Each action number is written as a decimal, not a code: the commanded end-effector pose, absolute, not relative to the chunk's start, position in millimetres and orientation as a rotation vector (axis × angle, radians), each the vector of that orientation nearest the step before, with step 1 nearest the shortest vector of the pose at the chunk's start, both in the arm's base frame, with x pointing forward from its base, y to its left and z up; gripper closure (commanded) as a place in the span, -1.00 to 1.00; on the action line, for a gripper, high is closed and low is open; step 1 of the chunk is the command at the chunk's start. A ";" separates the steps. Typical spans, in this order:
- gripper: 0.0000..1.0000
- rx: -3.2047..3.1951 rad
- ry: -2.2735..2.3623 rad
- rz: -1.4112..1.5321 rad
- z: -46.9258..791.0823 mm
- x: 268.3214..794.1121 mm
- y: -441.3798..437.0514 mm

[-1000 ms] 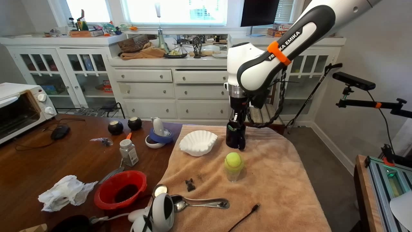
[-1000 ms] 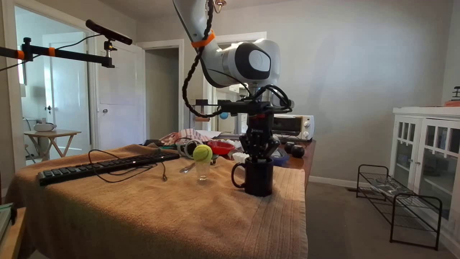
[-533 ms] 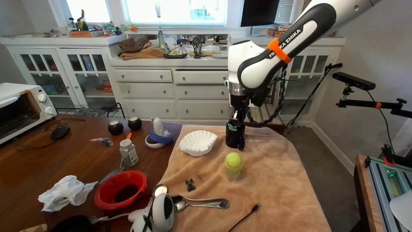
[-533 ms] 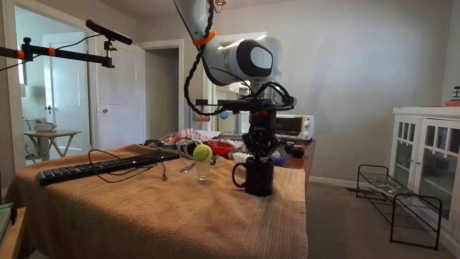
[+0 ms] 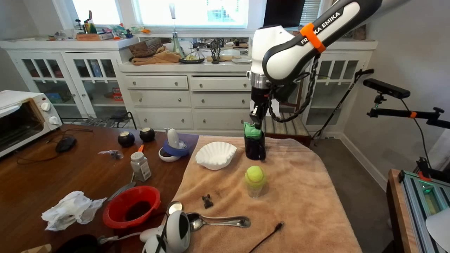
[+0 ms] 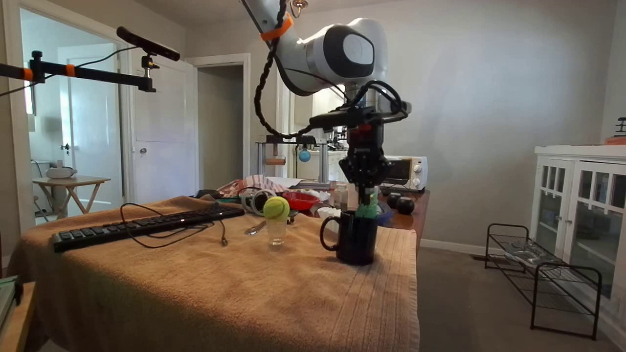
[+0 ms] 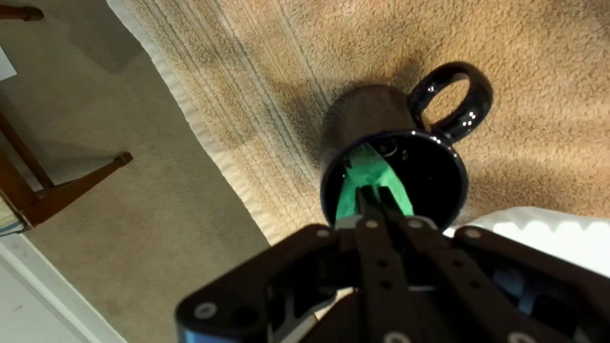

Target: Remove the silver spoons from the black mug, put them on the table, remove the green packet from the black mug and put it on the white cupcake holder

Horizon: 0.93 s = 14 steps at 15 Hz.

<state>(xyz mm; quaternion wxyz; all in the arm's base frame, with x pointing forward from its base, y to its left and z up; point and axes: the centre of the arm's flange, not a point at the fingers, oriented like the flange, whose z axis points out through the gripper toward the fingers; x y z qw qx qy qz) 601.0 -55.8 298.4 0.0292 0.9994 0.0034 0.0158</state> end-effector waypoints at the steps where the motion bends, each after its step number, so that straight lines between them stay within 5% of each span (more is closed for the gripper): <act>1: 0.99 3.072 0.034 0.185 317.7 604.3 -48.2; 14: 0.96 3.089 0.342 0.653 391.2 625.9 -5.1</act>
